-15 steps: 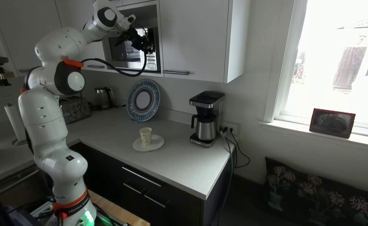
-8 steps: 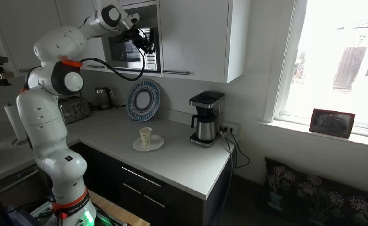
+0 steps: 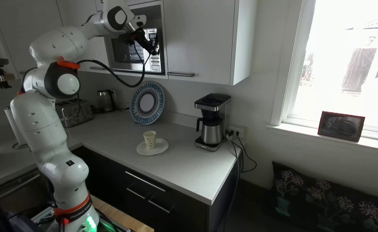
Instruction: Close the door of the microwave
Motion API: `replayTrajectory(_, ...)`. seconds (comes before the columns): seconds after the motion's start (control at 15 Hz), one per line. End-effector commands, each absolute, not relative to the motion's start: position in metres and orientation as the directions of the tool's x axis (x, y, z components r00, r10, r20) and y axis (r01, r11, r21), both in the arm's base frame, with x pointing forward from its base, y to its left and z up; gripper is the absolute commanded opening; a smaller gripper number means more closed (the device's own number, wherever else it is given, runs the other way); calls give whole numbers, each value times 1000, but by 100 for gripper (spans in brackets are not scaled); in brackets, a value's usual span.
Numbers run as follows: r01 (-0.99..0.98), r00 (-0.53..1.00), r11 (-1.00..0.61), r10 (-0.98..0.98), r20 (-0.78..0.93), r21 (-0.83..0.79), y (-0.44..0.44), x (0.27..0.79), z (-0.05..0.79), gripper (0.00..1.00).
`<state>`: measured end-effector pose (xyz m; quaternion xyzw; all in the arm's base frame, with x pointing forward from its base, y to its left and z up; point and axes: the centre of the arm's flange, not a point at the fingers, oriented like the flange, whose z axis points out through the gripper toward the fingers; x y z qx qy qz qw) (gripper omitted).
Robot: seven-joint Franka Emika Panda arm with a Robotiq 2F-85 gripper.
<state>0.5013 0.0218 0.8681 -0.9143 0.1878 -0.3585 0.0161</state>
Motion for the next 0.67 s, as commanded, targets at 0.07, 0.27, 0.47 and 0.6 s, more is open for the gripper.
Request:
replayTrajectory(0.07, -370, 619, -883, -466, 632, -289, 9, 501, 837, 8)
replayTrajectory(0.27, -373, 588, -863, -505, 632, -341, 5, 497, 835, 8)
replayTrajectory(0.47, -384, 565, -840, -543, 622, -385, 4, 494, 831, 8)
replayTrajectory(0.6, -400, 551, -817, -577, 603, -416, 3, 494, 825, 8)
